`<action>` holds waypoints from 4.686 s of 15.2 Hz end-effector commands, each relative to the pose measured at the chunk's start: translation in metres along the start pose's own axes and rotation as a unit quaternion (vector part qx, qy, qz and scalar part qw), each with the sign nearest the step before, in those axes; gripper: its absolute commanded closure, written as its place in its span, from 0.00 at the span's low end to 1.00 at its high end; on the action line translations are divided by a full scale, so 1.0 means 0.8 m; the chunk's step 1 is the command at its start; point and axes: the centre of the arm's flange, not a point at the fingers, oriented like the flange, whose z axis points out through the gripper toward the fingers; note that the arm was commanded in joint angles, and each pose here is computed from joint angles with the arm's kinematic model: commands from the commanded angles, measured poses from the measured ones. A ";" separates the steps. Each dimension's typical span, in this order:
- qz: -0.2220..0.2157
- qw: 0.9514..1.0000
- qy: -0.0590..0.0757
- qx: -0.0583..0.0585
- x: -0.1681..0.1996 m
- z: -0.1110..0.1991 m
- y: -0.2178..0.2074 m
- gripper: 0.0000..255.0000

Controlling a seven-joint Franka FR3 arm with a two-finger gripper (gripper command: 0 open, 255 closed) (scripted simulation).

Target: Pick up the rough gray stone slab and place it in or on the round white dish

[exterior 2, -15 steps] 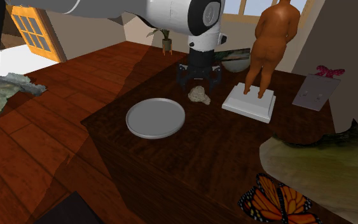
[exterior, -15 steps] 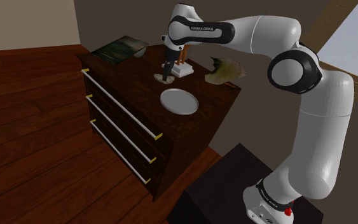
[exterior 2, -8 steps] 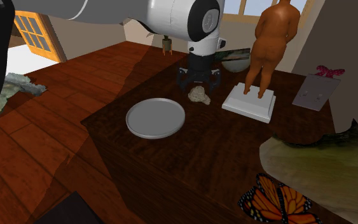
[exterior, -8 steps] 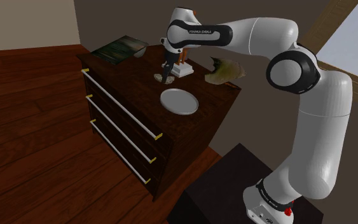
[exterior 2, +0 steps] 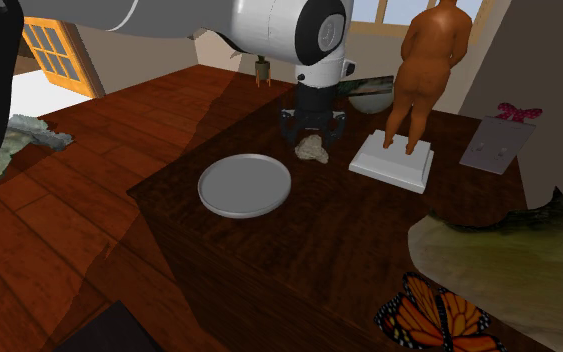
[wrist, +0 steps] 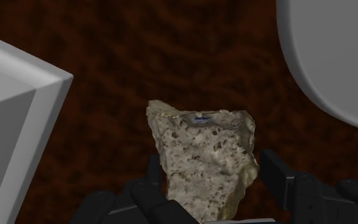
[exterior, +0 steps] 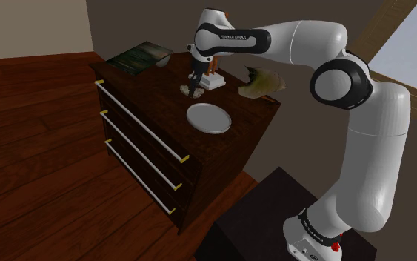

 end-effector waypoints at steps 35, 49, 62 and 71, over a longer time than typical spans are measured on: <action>0.000 1.000 0.000 0.000 -0.136 -0.098 -0.192 1.00; 0.000 1.000 0.000 0.000 -0.139 -0.014 -0.190 1.00; 0.000 1.000 0.000 0.000 -0.139 -0.031 -0.190 0.00; 0.000 1.000 0.000 0.000 -0.139 -0.077 -0.190 0.00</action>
